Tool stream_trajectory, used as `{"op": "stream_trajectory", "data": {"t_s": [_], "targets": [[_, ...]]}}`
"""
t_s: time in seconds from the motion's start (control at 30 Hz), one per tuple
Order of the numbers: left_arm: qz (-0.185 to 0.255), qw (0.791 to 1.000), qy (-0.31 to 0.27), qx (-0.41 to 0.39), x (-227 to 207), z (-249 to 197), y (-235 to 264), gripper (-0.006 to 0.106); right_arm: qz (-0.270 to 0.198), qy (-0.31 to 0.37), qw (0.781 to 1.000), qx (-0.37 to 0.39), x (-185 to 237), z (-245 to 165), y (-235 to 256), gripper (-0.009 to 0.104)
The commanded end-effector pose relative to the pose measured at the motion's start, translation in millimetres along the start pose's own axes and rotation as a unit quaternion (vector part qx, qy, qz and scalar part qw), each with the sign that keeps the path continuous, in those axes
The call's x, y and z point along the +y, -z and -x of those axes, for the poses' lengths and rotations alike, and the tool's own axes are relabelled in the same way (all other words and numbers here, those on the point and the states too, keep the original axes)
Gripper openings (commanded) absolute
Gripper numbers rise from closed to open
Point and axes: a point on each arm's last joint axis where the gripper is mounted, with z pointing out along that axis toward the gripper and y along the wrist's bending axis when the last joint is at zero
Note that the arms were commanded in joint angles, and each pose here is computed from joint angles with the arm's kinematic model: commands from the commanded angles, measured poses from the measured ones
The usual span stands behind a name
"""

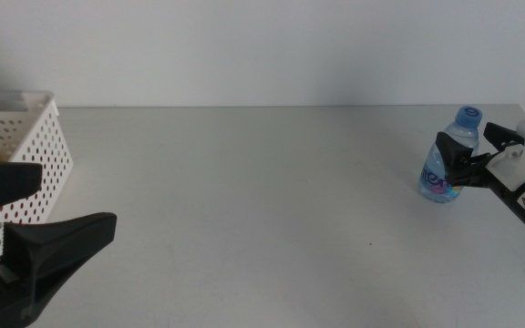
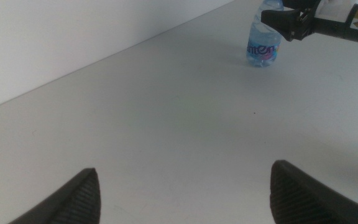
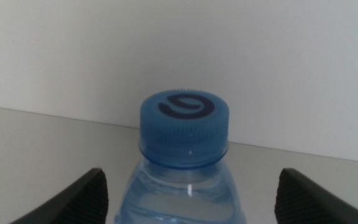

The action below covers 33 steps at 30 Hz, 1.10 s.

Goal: Use arms to grab the bottles and put them into the dustbin to the left of the table.

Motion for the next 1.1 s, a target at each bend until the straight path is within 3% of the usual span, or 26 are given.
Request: {"op": "stream_trajectory", "data": {"t_s": [0.0, 0.4, 0.5, 0.6, 0.67, 0.83, 1.07], "targets": [[-0.007, 0.999, 0.009, -0.049, -1, 15, 4, 0.093, 0.003, 0.011, 0.997, -0.081, -4, 24, -9, 0.075], [-0.007, 0.999, 0.009, -0.049, -1, 15, 4, 0.093, 0.009, 0.0, 0.998, -0.062, -4, -3, -38, 0.073], [-0.007, 0.999, 0.009, -0.049, -1, 15, 4, 0.093, 0.007, 0.001, 0.998, -0.056, -3, -8, -39, 0.059], [-0.007, 0.999, 0.009, -0.049, -1, 15, 4, 0.093, 0.021, -0.002, 0.998, -0.051, 4, -7, -40, 0.025], [-0.007, 0.999, 0.009, -0.049, -1, 15, 4, 0.093, 0.042, -0.016, 0.997, -0.057, 14, -2, -41, -0.001], [-0.007, 0.999, 0.009, -0.049, -1, 15, 4, 0.093, 0.122, -0.037, 0.986, -0.104, 54, 28, -47, -0.001], [-0.007, 0.999, 0.009, -0.049, -1, 15, 4, 0.093, 0.261, -0.039, 0.956, -0.131, 147, 60, -67, -0.001]]}}
